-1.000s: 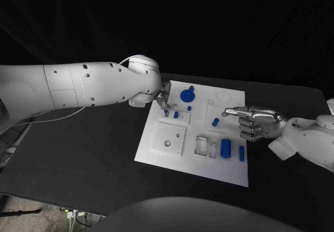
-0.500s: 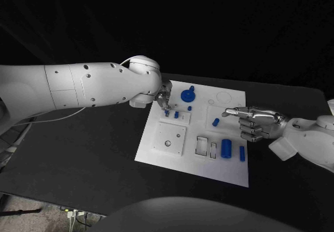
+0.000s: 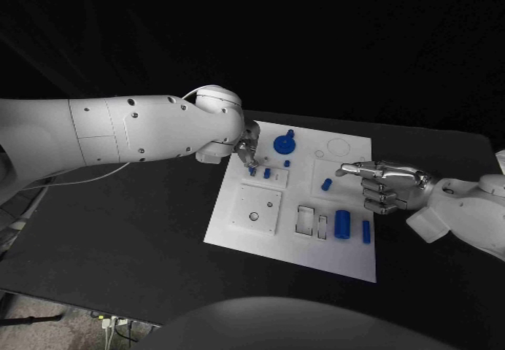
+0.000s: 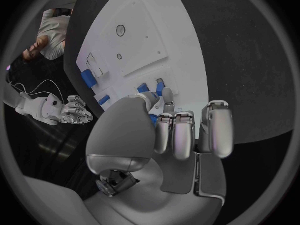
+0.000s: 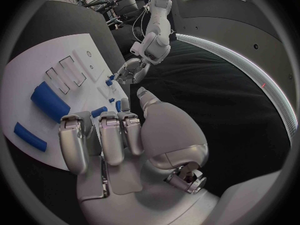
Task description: Assemble the parts on the task board
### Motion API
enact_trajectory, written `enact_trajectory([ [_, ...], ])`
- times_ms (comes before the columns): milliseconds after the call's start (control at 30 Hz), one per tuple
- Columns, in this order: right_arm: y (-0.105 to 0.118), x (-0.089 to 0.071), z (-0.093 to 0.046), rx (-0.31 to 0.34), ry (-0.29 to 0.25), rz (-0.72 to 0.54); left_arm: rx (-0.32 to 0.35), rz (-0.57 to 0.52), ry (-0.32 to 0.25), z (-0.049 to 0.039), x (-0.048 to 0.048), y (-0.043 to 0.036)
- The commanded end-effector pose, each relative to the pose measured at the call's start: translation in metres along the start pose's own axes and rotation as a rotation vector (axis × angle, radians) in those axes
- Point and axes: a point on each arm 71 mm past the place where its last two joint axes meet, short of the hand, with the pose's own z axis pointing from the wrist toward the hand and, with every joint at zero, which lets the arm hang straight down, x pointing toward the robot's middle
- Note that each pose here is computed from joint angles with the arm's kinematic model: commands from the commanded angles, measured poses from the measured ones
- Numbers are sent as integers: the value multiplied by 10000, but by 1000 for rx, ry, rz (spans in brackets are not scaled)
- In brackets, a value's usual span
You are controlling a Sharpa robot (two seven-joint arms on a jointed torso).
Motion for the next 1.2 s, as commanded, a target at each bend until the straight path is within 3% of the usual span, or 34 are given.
enact_trajectory([
  [33,3,18,2,-11,15,-3,8,6,8,5,13,-2],
  [1200,-25,32,24,-12,26,1,29,5,12,19,75,-38],
])
